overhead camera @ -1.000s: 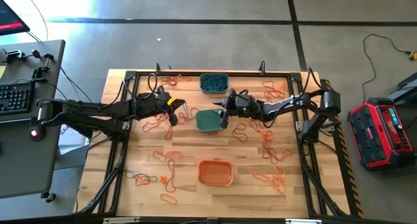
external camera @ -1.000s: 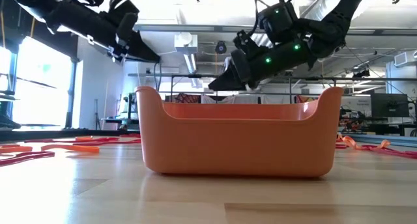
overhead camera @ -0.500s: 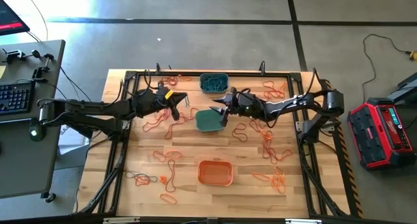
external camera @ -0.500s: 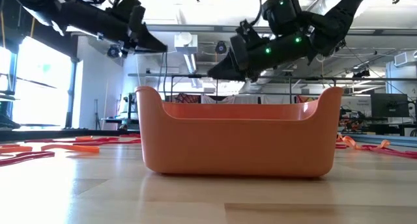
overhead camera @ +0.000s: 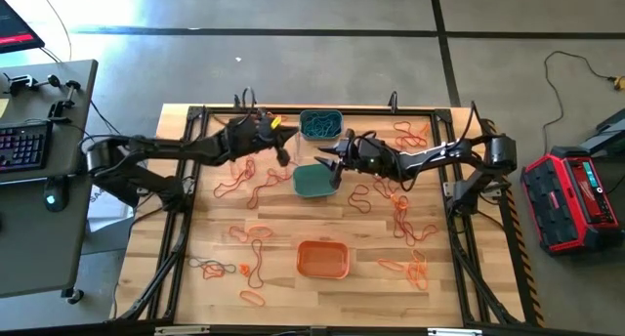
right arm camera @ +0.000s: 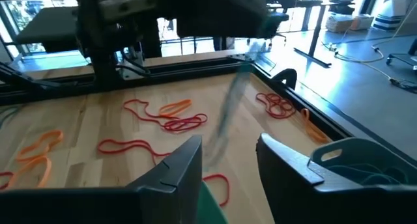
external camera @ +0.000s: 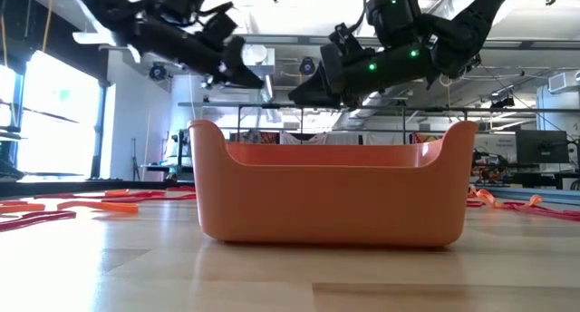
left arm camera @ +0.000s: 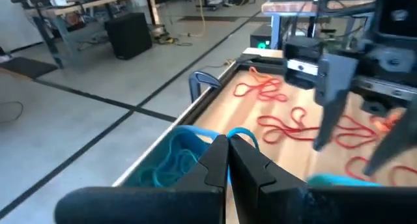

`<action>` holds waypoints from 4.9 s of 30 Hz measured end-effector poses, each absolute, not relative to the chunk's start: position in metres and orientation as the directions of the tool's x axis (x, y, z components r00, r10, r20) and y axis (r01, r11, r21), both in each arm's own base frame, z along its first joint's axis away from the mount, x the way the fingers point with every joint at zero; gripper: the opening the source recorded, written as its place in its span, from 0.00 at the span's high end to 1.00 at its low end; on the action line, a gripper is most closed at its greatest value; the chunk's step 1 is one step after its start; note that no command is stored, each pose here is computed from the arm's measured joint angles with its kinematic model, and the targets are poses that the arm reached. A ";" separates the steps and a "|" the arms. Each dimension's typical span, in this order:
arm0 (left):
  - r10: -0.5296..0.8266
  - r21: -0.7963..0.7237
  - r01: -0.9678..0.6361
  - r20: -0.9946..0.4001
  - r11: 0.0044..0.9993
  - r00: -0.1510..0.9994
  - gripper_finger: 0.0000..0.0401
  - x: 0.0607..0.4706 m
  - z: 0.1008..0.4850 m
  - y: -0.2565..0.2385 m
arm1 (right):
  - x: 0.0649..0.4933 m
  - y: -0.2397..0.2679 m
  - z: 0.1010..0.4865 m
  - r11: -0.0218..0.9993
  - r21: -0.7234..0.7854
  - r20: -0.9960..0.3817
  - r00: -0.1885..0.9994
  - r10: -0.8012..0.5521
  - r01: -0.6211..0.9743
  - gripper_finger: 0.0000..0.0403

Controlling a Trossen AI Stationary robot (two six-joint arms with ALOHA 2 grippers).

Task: Sort rubber bands into baskets
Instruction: Put the blue rubber band into the blue bin

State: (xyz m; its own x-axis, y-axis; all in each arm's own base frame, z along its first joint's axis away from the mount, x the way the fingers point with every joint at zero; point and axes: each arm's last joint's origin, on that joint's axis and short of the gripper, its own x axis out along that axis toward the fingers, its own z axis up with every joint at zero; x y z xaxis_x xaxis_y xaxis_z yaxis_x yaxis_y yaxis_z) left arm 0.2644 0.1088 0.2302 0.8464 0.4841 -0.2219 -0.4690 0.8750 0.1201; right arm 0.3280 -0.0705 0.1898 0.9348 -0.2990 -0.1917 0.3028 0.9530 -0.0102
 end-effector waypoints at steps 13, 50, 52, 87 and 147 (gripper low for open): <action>0.478 0.157 -0.452 -0.243 0.878 0.844 1.00 0.315 0.233 0.191 | 0.327 -0.076 0.188 0.947 -0.031 -0.205 0.925 -0.319 0.319 0.81; 0.487 0.097 -0.477 -0.178 0.873 0.855 0.64 0.307 0.186 0.213 | 0.339 -0.154 0.235 0.847 -0.006 -0.571 0.694 -0.440 0.532 0.94; 0.482 0.094 -0.473 -0.133 0.876 0.866 0.64 0.297 0.191 0.206 | 0.345 -0.165 0.236 0.864 0.026 -0.590 0.706 -0.393 0.502 0.94; 0.398 0.062 -0.396 -0.029 0.916 0.917 0.64 0.224 0.204 0.142 | 0.363 -0.263 0.166 0.738 0.055 -0.868 0.398 -0.298 0.673 0.94; -0.262 -0.236 0.118 -0.813 0.965 0.519 0.71 0.157 0.199 -0.081 | 0.348 -0.076 0.195 0.929 -0.160 -0.520 0.771 -0.367 0.334 1.00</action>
